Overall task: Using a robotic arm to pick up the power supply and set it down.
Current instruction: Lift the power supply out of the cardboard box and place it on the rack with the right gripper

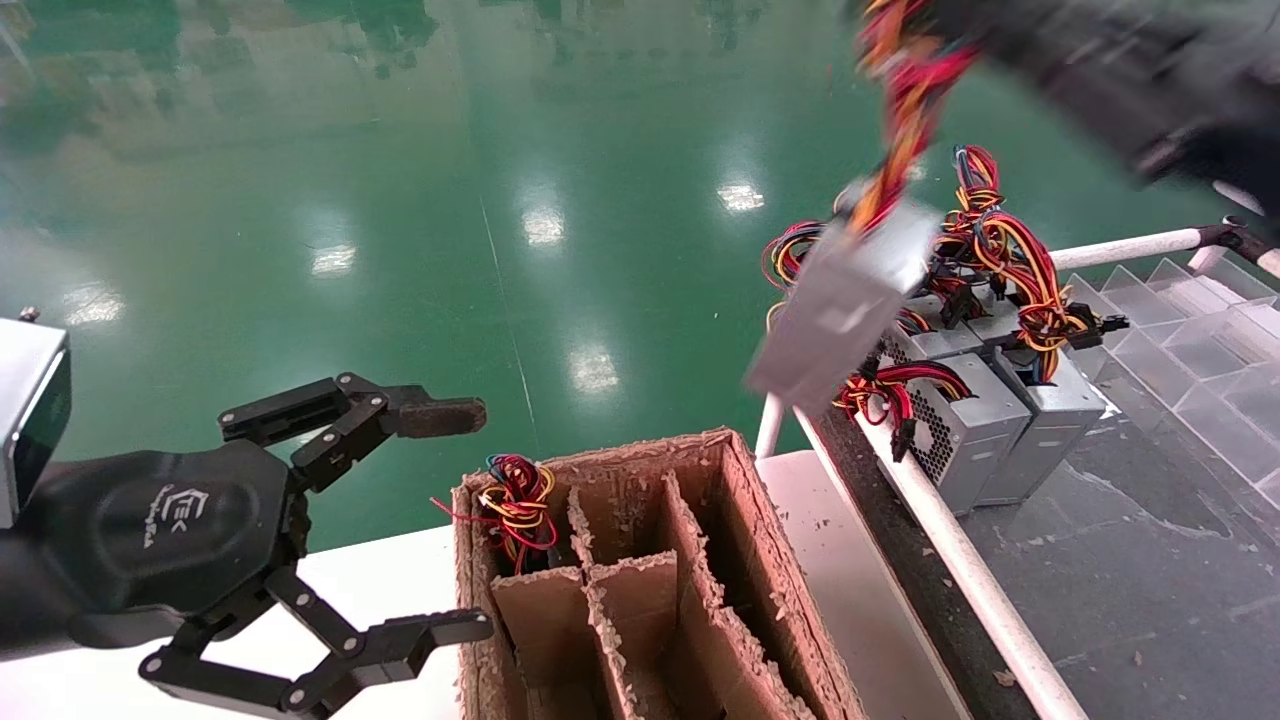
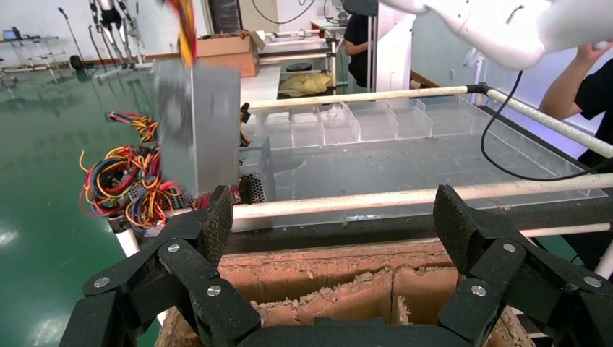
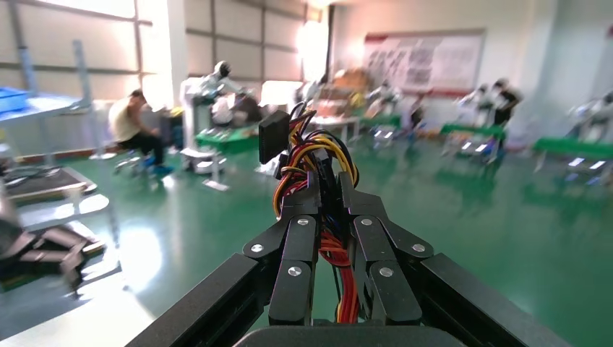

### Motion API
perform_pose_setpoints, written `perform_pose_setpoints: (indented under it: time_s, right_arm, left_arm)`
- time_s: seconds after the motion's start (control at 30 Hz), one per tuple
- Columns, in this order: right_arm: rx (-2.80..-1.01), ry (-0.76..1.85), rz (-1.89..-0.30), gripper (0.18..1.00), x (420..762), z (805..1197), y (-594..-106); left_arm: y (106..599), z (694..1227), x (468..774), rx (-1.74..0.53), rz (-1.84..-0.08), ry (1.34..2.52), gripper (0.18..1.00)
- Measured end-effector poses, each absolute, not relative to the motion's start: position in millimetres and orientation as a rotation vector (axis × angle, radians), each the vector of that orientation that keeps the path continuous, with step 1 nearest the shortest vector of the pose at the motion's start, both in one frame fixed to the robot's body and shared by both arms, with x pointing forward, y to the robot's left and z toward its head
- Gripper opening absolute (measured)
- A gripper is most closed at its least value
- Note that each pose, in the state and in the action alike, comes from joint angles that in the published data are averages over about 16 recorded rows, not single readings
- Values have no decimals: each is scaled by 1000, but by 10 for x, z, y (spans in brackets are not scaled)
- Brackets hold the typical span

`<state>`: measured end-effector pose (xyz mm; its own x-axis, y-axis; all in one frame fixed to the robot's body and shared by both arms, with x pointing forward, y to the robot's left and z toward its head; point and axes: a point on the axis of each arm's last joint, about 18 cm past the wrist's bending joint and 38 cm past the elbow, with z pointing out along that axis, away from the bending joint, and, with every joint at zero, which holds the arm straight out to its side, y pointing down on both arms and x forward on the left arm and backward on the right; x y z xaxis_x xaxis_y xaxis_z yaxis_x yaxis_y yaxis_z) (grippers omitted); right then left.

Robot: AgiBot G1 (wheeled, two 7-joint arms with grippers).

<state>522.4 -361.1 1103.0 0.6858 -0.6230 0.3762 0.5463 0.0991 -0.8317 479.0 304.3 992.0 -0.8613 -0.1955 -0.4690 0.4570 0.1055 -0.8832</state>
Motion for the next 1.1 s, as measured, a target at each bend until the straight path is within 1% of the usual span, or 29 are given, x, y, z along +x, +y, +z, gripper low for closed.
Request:
perform_pose_setpoints:
  time_s: [0.27,0.53,0.67,0.83,1.1]
  right_arm:
    - [-1073,122,-1001,234,5037,11282,-4355]
    - [-995,223,-1145,233,4886,11306,-5091]
    - [-979,287,-1207,233,4839,11234,-5400]
    - [-990,374,-1256,233,4840,11054,-5692]
    - [-1051,490,-1256,233,4930,10661,-5911]
  left_arm:
    - [3043,9920,4790,254,-1806,1914,1001]
    - [3043,9920,4790,254,-1806,1914,1001]
    - [3043,9920,4790,254,-1806,1914,1001]
    - [3043,9920,4790,254,-1806,1914,1001]
    - [3043,9920,4790,254,-1806,1914,1001]
